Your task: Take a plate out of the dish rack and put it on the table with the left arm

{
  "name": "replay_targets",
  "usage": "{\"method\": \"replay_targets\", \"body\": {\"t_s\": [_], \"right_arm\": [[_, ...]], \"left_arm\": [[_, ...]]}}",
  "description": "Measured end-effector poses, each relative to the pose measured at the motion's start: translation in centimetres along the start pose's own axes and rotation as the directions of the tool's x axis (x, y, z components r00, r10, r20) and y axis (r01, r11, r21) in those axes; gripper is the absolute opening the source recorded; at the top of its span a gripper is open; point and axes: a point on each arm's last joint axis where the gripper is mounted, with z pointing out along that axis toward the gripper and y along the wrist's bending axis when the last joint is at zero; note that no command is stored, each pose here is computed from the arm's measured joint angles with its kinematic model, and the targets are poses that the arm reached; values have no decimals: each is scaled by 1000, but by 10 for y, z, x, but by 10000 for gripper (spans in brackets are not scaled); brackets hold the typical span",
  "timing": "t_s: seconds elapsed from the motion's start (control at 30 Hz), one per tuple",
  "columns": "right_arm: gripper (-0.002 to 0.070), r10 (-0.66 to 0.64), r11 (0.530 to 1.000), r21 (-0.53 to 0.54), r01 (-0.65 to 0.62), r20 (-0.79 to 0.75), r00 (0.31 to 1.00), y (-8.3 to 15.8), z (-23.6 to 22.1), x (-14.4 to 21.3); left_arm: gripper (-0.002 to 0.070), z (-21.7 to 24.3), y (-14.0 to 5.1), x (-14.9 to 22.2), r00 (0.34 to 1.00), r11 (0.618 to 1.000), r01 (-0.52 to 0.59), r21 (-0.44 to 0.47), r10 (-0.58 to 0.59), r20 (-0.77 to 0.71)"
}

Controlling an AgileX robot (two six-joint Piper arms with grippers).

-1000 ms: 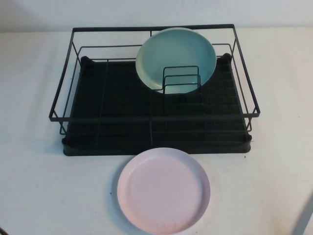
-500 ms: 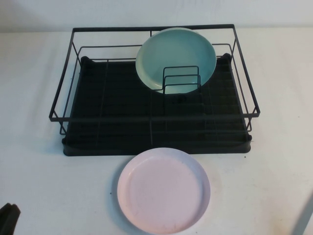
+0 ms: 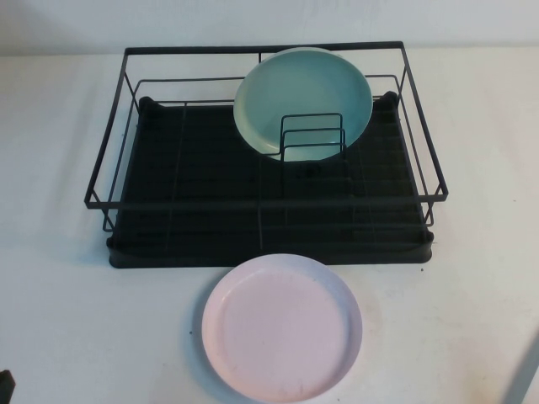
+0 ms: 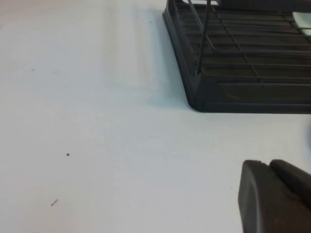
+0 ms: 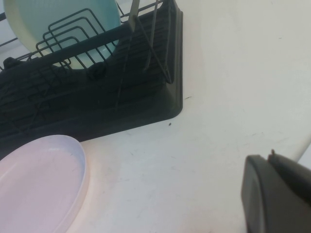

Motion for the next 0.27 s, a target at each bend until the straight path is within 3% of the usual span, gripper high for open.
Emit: {"method": "replay_targets", "body": {"t_s": [0.27], "right_arm": [[-18, 2, 1000, -1, -2, 0, 1000, 0, 0, 0]], "left_arm": [[-3, 0, 0, 0, 1000, 1000, -1, -1, 1, 0]]}}
